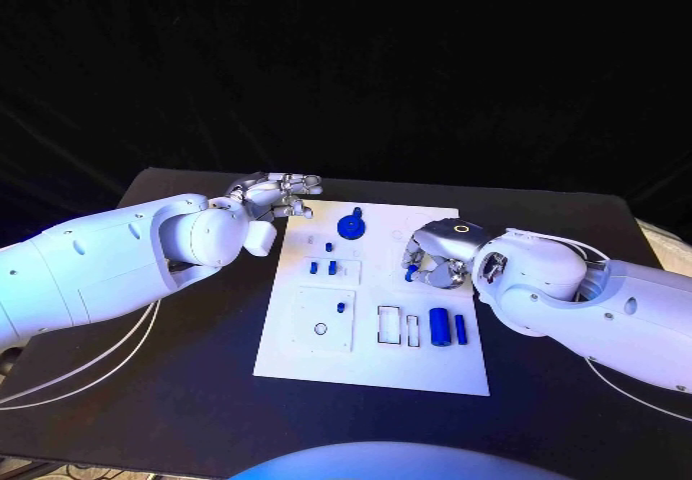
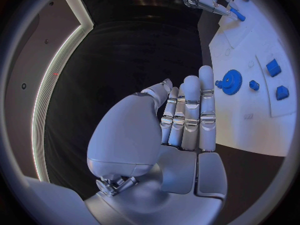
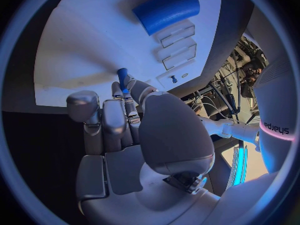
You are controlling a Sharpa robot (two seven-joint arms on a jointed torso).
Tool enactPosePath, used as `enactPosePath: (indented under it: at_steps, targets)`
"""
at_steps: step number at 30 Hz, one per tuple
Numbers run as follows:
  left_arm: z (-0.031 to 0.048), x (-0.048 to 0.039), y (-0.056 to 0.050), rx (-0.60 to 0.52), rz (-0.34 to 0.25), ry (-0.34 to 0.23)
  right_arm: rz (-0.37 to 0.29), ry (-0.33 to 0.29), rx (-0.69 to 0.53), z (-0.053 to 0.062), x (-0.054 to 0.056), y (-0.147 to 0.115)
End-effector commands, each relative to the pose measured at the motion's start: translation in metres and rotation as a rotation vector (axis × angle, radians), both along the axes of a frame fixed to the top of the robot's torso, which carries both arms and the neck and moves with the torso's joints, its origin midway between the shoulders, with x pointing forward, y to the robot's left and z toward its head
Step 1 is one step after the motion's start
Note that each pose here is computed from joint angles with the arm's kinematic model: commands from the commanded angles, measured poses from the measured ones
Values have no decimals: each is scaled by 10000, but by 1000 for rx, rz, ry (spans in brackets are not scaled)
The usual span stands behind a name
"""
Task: Assemble the parts on the task board
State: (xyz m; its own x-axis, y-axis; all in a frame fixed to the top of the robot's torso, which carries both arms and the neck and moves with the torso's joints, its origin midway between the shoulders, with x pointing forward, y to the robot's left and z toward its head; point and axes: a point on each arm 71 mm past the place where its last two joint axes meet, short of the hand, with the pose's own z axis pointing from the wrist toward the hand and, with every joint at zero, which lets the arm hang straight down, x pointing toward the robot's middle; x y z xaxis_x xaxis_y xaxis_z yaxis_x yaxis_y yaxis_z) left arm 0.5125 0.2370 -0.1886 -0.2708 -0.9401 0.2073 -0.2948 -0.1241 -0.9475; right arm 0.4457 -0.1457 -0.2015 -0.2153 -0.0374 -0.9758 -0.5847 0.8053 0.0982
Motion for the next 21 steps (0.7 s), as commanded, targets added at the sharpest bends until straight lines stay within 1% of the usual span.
enactPosePath:
  at_steps: [1,8,13,17,21]
  targets:
    - [10,-2,-19,-4,-21,-8,-3,-59,36,76,-32,-1]
    - [9,0,-14,-3,-20,-8,-12,-71,111,252,-119,-48]
    - [5,1,-18,-3,-20,-7,16,-75,151,367,-234,32]
    - [2,1,-28,-4,-23,-7,67,-53,185,390,-336,229]
    - [0,0,-42,-6,-27,-8,136,-34,209,353,-467,479]
